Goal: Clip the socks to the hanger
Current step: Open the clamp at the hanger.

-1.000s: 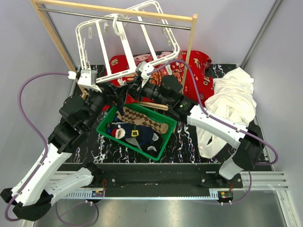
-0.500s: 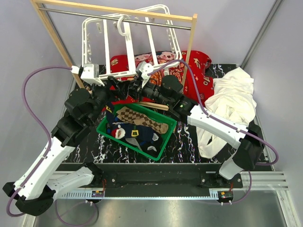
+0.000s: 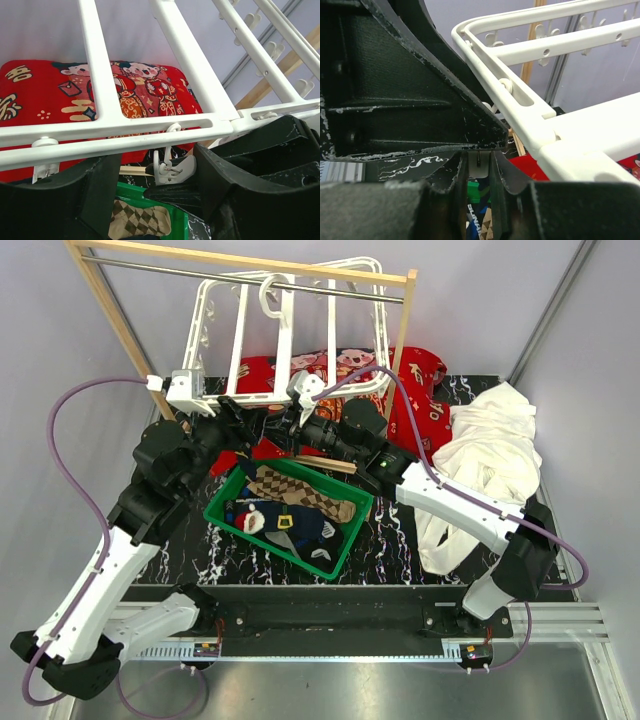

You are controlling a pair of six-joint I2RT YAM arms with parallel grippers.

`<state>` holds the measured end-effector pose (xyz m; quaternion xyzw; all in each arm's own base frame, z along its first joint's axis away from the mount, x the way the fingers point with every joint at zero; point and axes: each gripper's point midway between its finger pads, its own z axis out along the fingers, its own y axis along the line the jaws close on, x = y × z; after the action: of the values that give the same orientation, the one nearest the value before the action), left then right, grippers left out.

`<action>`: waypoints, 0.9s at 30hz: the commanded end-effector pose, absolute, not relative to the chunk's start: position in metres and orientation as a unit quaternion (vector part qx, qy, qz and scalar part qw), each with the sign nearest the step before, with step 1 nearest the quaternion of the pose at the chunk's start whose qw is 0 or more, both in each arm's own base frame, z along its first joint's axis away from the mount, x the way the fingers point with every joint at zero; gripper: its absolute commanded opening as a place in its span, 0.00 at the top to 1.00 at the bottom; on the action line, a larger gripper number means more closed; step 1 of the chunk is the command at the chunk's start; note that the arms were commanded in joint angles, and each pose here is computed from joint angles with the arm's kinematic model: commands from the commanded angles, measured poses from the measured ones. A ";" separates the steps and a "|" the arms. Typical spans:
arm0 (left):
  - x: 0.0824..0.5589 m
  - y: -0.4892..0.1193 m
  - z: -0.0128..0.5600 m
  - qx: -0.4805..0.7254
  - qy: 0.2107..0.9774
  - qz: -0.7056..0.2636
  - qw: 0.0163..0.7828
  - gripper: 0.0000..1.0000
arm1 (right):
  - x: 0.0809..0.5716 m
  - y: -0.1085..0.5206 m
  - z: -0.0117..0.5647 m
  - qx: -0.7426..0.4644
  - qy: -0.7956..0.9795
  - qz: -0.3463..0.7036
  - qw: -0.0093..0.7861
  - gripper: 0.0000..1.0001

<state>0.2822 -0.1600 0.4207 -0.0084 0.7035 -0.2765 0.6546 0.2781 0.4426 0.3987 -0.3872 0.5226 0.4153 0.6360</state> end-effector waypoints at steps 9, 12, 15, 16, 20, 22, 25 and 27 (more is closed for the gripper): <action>0.282 -0.168 0.439 0.040 0.679 -0.283 0.676 0.50 | 0.257 0.443 0.426 -0.408 0.493 0.439 0.631 0.91; 0.282 -0.165 0.440 0.044 0.678 -0.272 0.682 0.61 | 0.257 0.445 0.424 -0.409 0.496 0.437 0.629 0.91; 0.283 -0.164 0.439 0.053 0.678 -0.260 0.686 0.70 | 0.259 0.445 0.421 -0.409 0.502 0.434 0.627 0.88; 0.284 -0.163 0.440 0.056 0.677 -0.255 0.688 0.73 | 0.259 0.445 0.419 -0.409 0.504 0.433 0.625 0.87; 0.286 -0.160 0.436 0.060 0.679 -0.241 0.691 0.87 | 0.261 0.439 0.415 -0.397 0.521 0.428 0.623 0.72; 0.287 -0.159 0.434 0.060 0.680 -0.236 0.691 0.89 | 0.261 0.433 0.411 -0.390 0.531 0.421 0.623 0.66; 0.290 -0.158 0.431 0.060 0.681 -0.228 0.693 0.90 | 0.261 0.421 0.403 -0.380 0.551 0.409 0.620 0.52; 0.292 -0.157 0.429 0.058 0.681 -0.223 0.695 0.90 | 0.259 0.410 0.394 -0.375 0.568 0.399 0.615 0.46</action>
<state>0.2851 -0.1629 0.4228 0.0584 0.6943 -0.2461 0.6738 0.2696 0.4343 0.3845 -0.3958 0.5523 0.4084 0.6096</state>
